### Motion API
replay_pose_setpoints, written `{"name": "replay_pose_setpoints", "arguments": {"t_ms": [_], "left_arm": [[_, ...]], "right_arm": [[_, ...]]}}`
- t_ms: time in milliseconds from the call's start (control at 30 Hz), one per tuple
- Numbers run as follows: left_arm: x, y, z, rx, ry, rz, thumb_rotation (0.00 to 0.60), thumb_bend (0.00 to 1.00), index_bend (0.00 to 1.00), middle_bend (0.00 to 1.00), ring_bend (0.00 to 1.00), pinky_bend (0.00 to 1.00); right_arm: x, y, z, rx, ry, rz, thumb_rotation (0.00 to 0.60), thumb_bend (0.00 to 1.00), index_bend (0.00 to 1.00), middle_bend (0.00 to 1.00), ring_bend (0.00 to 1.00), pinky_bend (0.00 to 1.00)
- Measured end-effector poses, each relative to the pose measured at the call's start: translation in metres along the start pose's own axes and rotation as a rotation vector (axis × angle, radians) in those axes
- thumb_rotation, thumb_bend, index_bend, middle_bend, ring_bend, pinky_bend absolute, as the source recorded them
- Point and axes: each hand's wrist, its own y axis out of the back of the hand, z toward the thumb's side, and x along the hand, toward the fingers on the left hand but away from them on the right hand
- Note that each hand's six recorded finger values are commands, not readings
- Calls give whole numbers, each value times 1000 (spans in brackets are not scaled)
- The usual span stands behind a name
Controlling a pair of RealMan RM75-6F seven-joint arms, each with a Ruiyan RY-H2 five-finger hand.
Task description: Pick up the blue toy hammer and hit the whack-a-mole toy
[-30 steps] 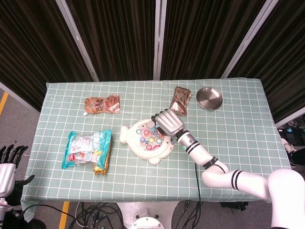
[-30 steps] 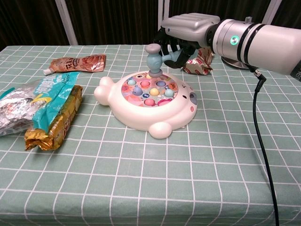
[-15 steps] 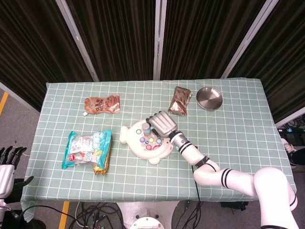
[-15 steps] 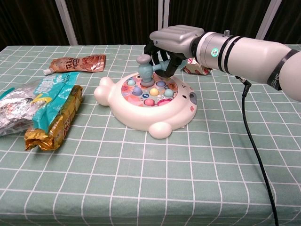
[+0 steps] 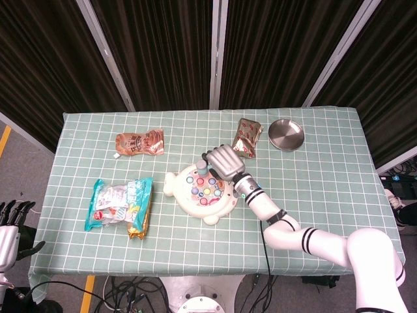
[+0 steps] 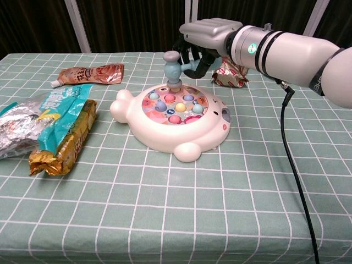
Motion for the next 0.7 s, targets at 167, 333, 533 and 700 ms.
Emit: {"name": "replay_pose_setpoints", "arguments": {"t_ms": [167,333,533,700], "left_arm": [[0,-1,-1,1,1,-3,600,0,138,136,48,24],[0,-2,-1,1,1,-5,600,0,138,136,47,24],[1,0,1,2,-9,1,600,0,136,136,48,24],[1,2,4,-1,-18,9,600,0,132,136,48,24]], "right_arm": [[-7,-10,-1,10,-12,25,600,525,701,668,535,656],[-9,-16,1,10,-11,39,600,525,699,665,535,656],[0,5,-7,-21,-16,-26,600,525,699,664,535,656],[23,21,-36,-37,-61,-75,600,524,694,664,535,656]]}}
